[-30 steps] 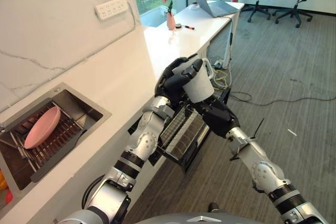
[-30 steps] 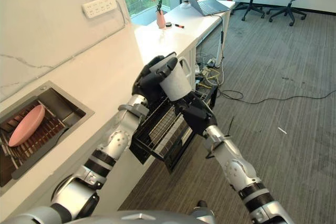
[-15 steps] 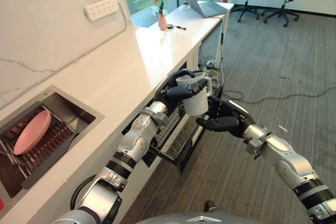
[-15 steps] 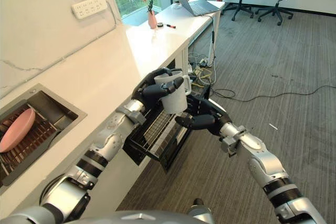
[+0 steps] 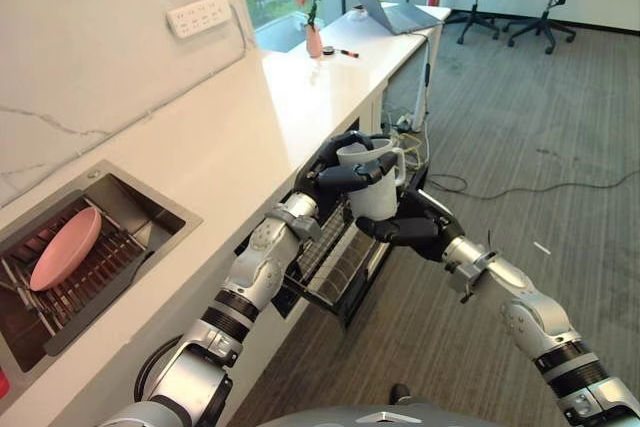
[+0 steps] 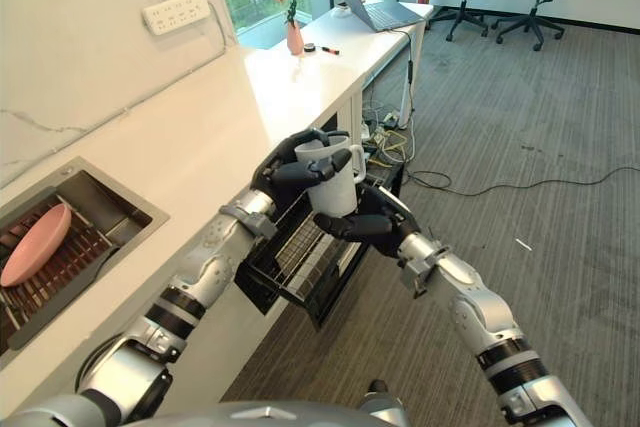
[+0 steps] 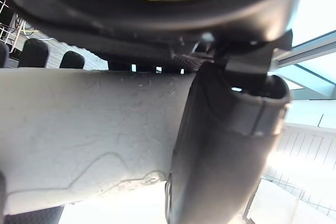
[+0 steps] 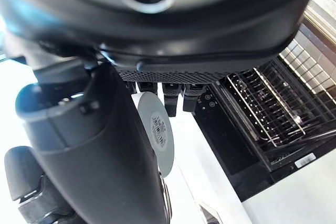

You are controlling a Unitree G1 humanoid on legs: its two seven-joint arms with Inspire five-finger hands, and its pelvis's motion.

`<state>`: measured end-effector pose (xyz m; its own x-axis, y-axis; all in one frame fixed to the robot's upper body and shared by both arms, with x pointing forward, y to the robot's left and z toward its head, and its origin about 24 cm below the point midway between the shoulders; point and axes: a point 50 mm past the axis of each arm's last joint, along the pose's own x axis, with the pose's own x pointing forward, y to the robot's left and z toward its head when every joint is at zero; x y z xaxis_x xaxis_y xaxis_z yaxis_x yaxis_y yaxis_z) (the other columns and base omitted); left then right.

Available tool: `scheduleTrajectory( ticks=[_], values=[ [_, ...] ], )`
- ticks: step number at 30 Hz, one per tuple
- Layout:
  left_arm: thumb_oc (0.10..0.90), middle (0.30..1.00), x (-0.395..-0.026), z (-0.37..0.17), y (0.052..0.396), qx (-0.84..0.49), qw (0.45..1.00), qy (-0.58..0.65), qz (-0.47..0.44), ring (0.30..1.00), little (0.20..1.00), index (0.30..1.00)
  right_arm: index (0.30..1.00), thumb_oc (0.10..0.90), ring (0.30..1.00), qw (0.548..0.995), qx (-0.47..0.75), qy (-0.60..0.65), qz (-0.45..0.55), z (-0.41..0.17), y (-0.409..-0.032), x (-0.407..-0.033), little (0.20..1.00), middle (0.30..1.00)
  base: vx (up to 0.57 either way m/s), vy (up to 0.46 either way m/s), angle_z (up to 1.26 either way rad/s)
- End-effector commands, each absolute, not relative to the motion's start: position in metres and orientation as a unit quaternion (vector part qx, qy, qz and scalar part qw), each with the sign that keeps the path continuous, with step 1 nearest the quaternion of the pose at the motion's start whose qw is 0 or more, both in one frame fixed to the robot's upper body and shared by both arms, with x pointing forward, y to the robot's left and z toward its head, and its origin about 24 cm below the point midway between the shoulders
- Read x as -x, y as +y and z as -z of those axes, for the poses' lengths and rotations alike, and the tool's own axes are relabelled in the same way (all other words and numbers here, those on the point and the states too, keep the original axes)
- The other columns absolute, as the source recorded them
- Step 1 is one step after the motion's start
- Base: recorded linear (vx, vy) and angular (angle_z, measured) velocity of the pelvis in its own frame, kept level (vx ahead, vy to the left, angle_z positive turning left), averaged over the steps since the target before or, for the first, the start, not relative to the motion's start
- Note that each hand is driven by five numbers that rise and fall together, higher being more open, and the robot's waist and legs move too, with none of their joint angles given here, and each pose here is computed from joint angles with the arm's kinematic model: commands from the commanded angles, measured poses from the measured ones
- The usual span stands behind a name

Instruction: Place the dishes in the dishwasher.

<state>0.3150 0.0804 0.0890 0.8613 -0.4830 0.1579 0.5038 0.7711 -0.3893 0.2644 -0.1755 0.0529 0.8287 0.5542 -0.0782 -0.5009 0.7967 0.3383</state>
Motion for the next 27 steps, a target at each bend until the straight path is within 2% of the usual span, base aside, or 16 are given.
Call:
scheduleTrajectory(
  ticks=[1,9,10,11,12,27],
  values=[
    [0.4,0.3,-0.317,-0.122,0.058,0.21,0.92,-0.095,0.317,0.3,0.3,0.3,0.9,0.8,0.9,0.883,-0.27,-0.113,-0.366,-0.13,-0.131,-0.284,0.9,0.9,0.0,0.0,0.0],
    [0.4,0.3,-0.312,-0.118,0.053,0.214,0.917,-0.084,0.326,0.3,0.3,0.3,0.9,0.8,0.9,0.873,-0.318,-0.111,-0.354,-0.128,-0.117,-0.286,0.9,0.9,0.01,-0.004,0.04],
    [0.4,0.3,-0.312,-0.117,0.052,0.214,0.916,-0.082,0.328,0.3,0.3,0.3,0.684,0.656,0.684,0.874,-0.317,-0.107,-0.351,-0.128,-0.117,-0.287,0.684,0.684,0.02,-0.008,0.06],
    [0.4,0.3,-0.311,-0.116,0.052,0.214,0.917,-0.079,0.328,0.3,0.3,0.3,0.38,0.453,0.38,0.876,-0.317,-0.109,-0.348,-0.128,-0.118,-0.287,0.38,0.38,0.01,-0.003,0.05],
    [0.4,0.3,-0.311,-0.116,0.052,0.214,0.917,-0.079,0.328,0.3,0.3,0.3,0.3,0.4,0.3,0.876,-0.317,-0.109,-0.348,-0.128,-0.118,-0.287,0.3,0.3,0.02,-0.001,0.05],
    [0.4,0.3,-0.308,-0.112,0.053,0.203,0.919,-0.069,0.332,0.3,0.3,0.3,0.3,0.4,0.3,0.901,-0.315,-0.097,-0.282,-0.119,-0.124,-0.29,0.3,0.3,0.0,0.0,0.0]
  ],
)
